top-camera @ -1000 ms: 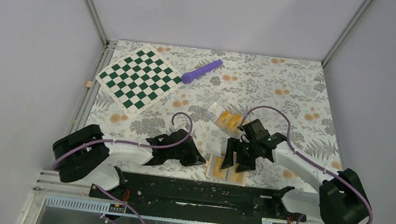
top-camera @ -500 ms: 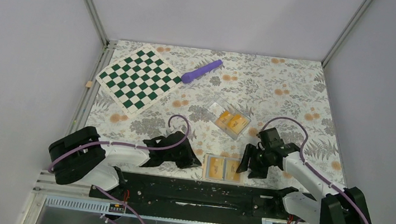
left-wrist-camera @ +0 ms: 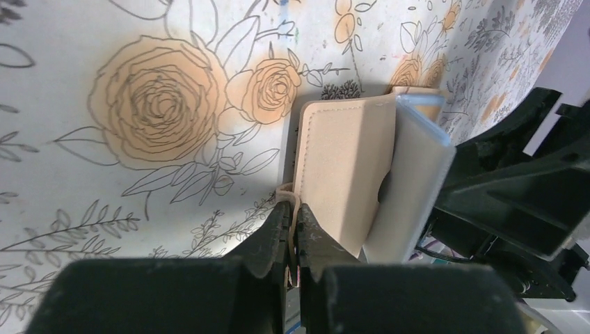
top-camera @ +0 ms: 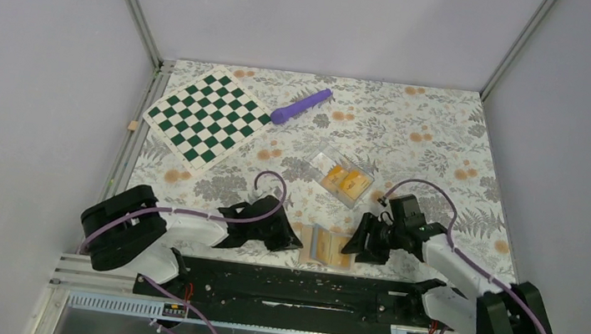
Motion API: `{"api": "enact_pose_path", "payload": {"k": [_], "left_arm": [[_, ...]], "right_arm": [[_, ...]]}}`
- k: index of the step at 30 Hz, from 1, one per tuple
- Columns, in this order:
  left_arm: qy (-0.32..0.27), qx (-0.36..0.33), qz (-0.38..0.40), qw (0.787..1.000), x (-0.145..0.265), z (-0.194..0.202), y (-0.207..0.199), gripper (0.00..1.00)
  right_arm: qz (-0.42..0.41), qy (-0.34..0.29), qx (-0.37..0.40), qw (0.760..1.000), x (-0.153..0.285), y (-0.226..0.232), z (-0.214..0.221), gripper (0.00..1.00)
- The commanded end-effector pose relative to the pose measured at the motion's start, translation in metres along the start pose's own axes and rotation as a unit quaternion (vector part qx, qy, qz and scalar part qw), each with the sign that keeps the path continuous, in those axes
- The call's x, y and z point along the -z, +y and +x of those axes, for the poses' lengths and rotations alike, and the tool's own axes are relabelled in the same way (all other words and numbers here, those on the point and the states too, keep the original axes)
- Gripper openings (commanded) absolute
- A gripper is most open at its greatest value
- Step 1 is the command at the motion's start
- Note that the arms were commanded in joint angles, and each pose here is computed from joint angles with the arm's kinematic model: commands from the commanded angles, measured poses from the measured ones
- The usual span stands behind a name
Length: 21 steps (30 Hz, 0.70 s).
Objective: Put the credit cards into the card holder
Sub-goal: Close the card holder at the center of the board.
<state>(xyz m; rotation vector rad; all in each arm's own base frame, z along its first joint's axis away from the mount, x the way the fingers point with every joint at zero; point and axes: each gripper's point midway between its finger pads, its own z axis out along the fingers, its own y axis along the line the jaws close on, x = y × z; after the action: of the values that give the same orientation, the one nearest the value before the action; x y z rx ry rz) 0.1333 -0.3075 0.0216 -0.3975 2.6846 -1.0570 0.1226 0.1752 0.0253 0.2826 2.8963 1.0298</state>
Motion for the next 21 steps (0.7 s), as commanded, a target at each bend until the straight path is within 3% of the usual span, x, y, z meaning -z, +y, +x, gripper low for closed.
{"api": "enact_pose_path", "payload": {"k": [1,5,15,21], "left_arm": [[0.02,-0.016,0.031,0.999,-0.005,0.008,-0.023,0.0],[0.027,-0.023,0.028,0.999,-0.008,0.01,-0.024,0.0],[0.037,-0.055,0.004,0.998,-0.013,0.009,-0.027,0.0],[0.031,-0.08,-0.019,0.996,-0.007,0.005,-0.024,0.0]], "right_arm": [[-0.073,-0.059,0.038,0.995,0.017,0.033,-0.012,0.59],[-0.115,-0.07,0.055,0.989,0.027,0.051,-0.012,0.59],[-0.194,-0.025,0.054,0.979,0.018,0.077,-0.008,0.57],[-0.182,-0.006,0.085,0.98,0.005,0.092,0.001,0.6]]}}
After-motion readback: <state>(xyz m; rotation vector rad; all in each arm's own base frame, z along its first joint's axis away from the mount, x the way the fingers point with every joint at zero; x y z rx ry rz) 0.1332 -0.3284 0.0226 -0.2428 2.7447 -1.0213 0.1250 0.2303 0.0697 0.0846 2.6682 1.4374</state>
